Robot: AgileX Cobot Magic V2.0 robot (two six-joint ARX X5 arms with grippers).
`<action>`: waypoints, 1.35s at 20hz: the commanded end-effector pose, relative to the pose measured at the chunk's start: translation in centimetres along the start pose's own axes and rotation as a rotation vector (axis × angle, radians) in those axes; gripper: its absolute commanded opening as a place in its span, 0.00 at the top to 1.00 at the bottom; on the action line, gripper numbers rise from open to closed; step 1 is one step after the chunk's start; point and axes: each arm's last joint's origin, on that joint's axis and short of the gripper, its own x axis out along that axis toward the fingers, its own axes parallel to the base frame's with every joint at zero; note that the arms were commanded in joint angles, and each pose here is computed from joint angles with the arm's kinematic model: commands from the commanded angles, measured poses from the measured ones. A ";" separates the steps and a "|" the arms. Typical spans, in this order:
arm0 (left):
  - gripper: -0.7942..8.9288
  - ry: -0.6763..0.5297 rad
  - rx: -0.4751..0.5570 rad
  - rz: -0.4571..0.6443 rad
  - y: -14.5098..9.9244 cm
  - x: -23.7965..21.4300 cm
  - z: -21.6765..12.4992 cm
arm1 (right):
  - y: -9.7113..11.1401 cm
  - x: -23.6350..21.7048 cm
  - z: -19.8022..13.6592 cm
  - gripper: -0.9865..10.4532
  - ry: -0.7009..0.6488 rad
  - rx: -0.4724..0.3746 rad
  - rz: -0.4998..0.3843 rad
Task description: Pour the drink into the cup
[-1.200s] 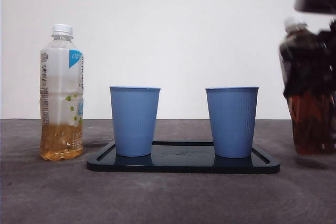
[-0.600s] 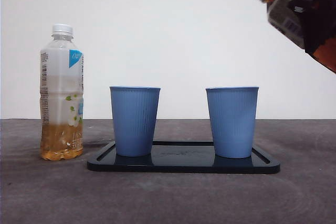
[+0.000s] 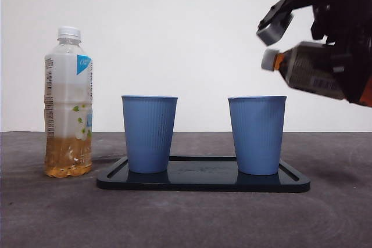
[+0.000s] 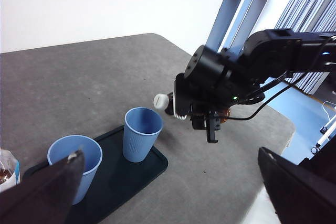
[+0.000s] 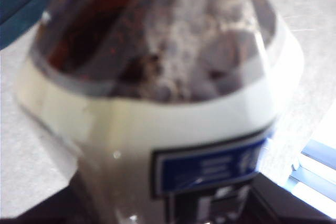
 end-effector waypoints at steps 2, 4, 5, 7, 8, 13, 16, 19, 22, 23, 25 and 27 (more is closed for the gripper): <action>0.37 -0.016 0.029 -0.009 -0.2 -0.1 0.5 | 0.4 -0.5 1.2 0.74 0.026 -0.073 -0.143; 0.37 -0.021 0.033 -0.010 -0.2 -0.1 0.6 | 0.7 -0.5 1.4 0.74 0.068 -0.161 -0.231; 0.37 -0.025 0.036 -0.011 -0.3 -0.1 0.6 | 0.8 -0.6 1.5 0.74 0.089 -0.197 -0.279; 0.37 -0.033 0.042 -0.011 -0.4 -0.3 0.6 | 0.8 -0.7 1.5 0.74 0.112 -0.239 -0.333; 0.37 -0.035 0.044 -0.012 -0.5 -0.4 0.6 | 0.8 -0.8 1.5 0.74 0.121 -0.248 -0.355; 0.37 -0.043 0.052 -0.015 -0.7 -0.6 0.5 | 0.9 -1.0 1.5 0.74 0.133 -0.261 -0.396; 0.37 -0.043 0.055 -0.024 -0.8 -0.7 0.5 | 0.9 -1.0 1.5 0.74 0.133 -0.261 -0.396; 0.37 -0.043 0.055 -0.024 -0.8 -0.7 0.5 | 0.8 -1.0 1.6 0.74 0.124 -0.251 -0.399; 0.37 -0.043 0.055 -0.024 -0.8 -0.7 0.5 | 0.8 -1.0 1.7 0.74 0.123 -0.249 -0.400; 0.37 -0.043 0.055 -0.024 -0.8 -0.7 0.5 | 0.8 -1.0 1.7 0.74 0.123 -0.249 -0.400; 0.37 -0.043 0.055 -0.024 -0.8 -0.7 0.5 | 0.8 -1.0 1.7 0.74 0.123 -0.249 -0.400; 0.37 -0.043 0.055 -0.024 -0.8 -0.7 0.5 | 0.8 -1.0 1.7 0.74 0.123 -0.249 -0.400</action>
